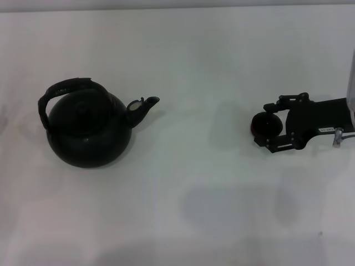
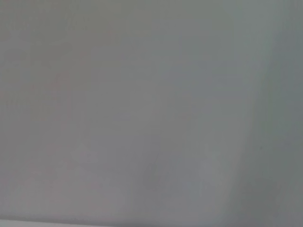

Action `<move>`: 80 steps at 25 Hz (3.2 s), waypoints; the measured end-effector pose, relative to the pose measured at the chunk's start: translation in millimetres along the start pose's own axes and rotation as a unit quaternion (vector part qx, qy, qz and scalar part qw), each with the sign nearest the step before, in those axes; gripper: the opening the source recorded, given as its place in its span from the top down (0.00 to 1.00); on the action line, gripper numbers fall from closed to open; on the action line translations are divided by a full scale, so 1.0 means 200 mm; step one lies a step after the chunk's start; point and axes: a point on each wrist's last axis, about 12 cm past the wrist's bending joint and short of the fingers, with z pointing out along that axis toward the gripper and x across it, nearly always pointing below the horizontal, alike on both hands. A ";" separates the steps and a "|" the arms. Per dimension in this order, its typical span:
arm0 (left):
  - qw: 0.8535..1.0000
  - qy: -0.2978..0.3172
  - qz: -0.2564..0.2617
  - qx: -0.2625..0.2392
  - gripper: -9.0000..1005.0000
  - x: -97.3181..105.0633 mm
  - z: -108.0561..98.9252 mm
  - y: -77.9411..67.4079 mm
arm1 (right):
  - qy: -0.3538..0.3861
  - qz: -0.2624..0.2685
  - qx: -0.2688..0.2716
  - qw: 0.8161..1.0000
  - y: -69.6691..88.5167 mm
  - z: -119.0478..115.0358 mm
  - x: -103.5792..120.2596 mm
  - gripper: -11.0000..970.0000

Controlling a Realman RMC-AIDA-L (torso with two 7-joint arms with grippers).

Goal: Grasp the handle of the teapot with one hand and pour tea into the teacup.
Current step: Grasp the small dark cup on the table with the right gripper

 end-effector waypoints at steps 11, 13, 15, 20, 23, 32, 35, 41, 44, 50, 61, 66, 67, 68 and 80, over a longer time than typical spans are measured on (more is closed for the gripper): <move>1.000 -0.001 0.002 0.002 0.24 0.00 0.01 0.00 | 0.010 -0.013 0.010 1.000 0.00 0.03 0.00 0.12; 1.000 -0.001 0.002 0.002 0.24 0.00 0.01 0.00 | 0.011 -0.015 0.011 1.000 0.00 0.03 0.00 0.12; 1.000 -0.001 0.002 0.002 0.24 0.00 0.01 0.00 | 0.012 -0.015 0.012 1.000 0.00 0.03 -0.01 0.12; 1.000 0.001 0.002 -0.001 0.24 0.00 0.01 0.00 | 0.010 -0.016 0.013 1.000 -0.01 0.03 -0.01 0.12; 1.000 0.002 0.003 -0.001 0.24 0.00 0.01 0.00 | 0.009 -0.016 0.013 1.000 -0.01 0.03 -0.01 0.12; 1.000 0.003 0.002 -0.001 0.24 0.00 0.01 0.00 | 0.010 -0.016 0.013 1.000 -0.01 0.03 -0.01 0.12; 1.000 0.005 0.000 -0.001 0.24 0.01 0.01 0.00 | 0.009 -0.016 0.013 1.000 -0.01 0.03 -0.01 0.12; 1.000 0.006 -0.002 -0.001 0.24 0.01 0.00 0.00 | 0.009 -0.016 0.015 1.000 -0.01 0.02 0.00 0.13; 1.000 0.006 -0.002 -0.001 0.24 0.01 0.00 0.00 | 0.010 -0.016 0.015 1.000 -0.01 0.02 0.00 0.13; 1.000 0.006 -0.003 0.000 0.24 0.02 0.00 -0.01 | 0.009 -0.017 0.016 1.000 -0.01 0.02 0.00 0.13; 1.000 0.005 -0.003 0.000 0.24 0.02 0.00 -0.01 | 0.008 -0.017 0.017 1.000 -0.01 0.01 0.00 0.13; 1.000 0.004 -0.004 0.000 0.24 0.02 0.00 -0.01 | 0.009 -0.016 0.014 1.000 0.00 0.02 0.00 0.13; 1.000 0.004 -0.004 0.000 0.24 0.02 0.00 -0.01 | 0.010 -0.015 0.013 1.000 0.00 0.02 0.00 0.13; 1.000 0.004 -0.004 0.000 0.24 0.01 0.00 -0.01 | 0.010 -0.015 0.012 1.000 0.00 0.02 0.00 0.13; 1.000 0.003 -0.003 0.001 0.24 0.01 0.00 -0.01 | 0.014 -0.017 0.011 1.000 0.00 0.02 0.01 0.14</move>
